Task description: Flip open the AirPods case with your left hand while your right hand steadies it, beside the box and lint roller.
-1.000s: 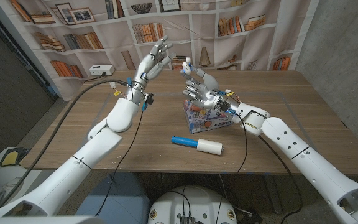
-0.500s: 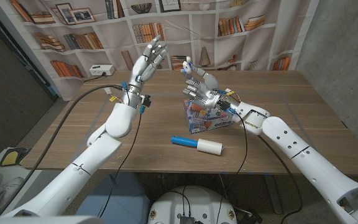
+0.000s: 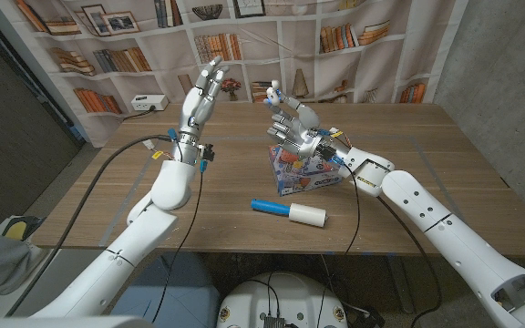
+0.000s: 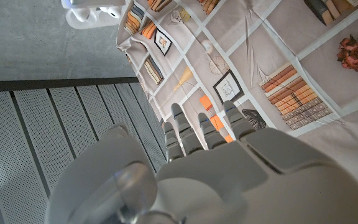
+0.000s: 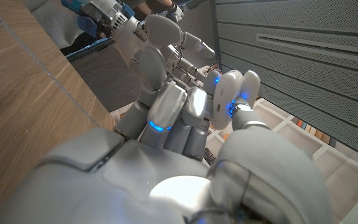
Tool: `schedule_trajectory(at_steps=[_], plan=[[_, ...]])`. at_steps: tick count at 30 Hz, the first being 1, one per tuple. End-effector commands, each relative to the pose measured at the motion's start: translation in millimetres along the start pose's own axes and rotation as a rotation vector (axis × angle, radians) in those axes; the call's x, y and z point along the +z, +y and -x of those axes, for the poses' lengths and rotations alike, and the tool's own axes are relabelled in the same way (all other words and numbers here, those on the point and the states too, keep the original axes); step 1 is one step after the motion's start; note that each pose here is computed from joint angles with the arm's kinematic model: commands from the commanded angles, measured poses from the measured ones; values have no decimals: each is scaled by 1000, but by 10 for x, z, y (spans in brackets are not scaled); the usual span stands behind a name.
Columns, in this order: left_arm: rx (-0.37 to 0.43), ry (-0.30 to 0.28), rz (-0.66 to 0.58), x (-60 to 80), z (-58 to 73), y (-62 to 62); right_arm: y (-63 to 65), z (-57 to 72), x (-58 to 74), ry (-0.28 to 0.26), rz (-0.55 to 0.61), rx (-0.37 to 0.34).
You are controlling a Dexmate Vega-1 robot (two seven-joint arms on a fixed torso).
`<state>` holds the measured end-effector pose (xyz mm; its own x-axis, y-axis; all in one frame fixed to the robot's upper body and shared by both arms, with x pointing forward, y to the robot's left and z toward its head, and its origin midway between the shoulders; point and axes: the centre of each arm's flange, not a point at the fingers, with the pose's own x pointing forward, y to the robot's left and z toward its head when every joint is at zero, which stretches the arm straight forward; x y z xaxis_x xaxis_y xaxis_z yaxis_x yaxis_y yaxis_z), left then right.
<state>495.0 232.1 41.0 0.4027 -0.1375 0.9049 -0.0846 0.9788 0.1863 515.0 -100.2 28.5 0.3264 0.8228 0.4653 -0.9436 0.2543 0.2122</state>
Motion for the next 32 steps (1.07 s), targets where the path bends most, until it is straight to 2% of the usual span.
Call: schedule_trajectory(at_steps=[1, 13, 32], plan=[[65, 11, 30, -2, 146, 24, -34, 16, 48, 3, 15, -8], [50, 23, 23, -2, 180, -6, -59, 92, 69, 3, 14, -22], [19, 26, 39, -51, 185, -14, -53, 141, 74, -1, 22, -30]])
